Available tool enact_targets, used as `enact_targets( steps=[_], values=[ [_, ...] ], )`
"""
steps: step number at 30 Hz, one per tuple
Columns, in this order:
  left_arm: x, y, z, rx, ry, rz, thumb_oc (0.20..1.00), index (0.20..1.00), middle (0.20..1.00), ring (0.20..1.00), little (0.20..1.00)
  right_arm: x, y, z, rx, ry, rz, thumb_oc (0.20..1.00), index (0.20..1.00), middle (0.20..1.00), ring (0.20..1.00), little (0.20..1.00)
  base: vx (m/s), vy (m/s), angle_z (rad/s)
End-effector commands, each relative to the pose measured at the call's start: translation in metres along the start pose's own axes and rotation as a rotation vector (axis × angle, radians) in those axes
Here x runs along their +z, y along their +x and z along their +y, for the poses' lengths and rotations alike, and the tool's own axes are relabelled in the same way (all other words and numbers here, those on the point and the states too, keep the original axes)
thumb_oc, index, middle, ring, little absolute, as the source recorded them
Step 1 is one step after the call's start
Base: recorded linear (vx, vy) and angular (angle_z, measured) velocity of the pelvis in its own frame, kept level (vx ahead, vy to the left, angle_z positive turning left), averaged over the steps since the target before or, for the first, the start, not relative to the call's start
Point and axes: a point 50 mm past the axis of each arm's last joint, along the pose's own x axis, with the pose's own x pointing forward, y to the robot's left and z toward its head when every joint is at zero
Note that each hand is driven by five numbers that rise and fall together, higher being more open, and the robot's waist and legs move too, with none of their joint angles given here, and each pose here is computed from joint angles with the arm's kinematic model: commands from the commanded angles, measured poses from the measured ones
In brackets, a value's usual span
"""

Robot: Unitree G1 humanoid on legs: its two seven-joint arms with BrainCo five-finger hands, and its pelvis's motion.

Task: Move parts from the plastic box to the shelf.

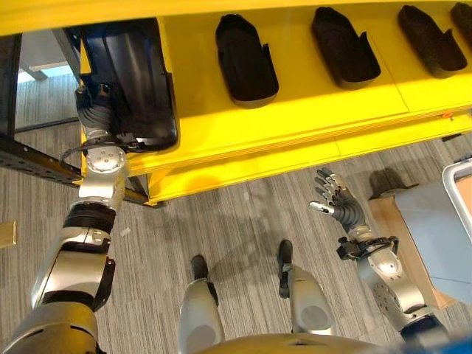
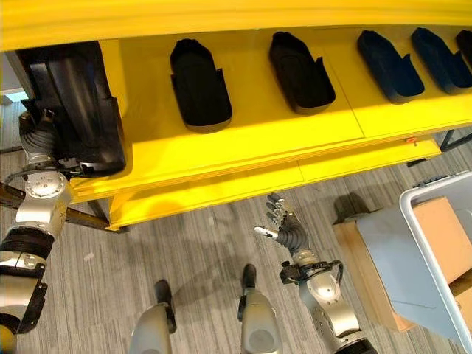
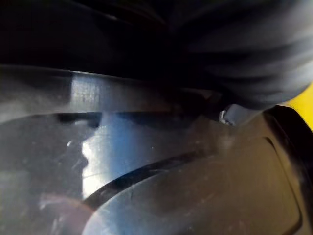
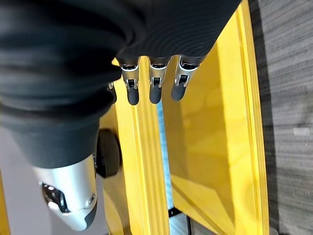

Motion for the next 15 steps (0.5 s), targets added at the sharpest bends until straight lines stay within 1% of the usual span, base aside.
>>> enact_targets(
  steps=[1,6,15],
  values=[
    [0.043,0.02,0.001,0.019,-0.088,-0.129,0.2,0.2,0.2,0.2,0.2,0.009,-0.006,-0.002,0.01,0.014,-0.056,1.0,1.0,1.0,1.0,1.0,0.01,0.022,0.03],
    [0.065,0.04,-0.001,0.014,-0.089,-0.121,0.2,0.2,0.2,0.2,0.2,0.006,-0.004,-0.002,0.018,0.011,-0.035,1.0,1.0,1.0,1.0,1.0,0.0,0.032,0.04],
    [0.081,0.063,0.009,0.056,-0.077,-0.015,0.2,0.2,0.2,0.2,0.2,0.001,-0.004,0.001,0.034,0.042,-0.005,1.0,1.0,1.0,1.0,1.0,-0.01,0.021,0.03]
  ],
)
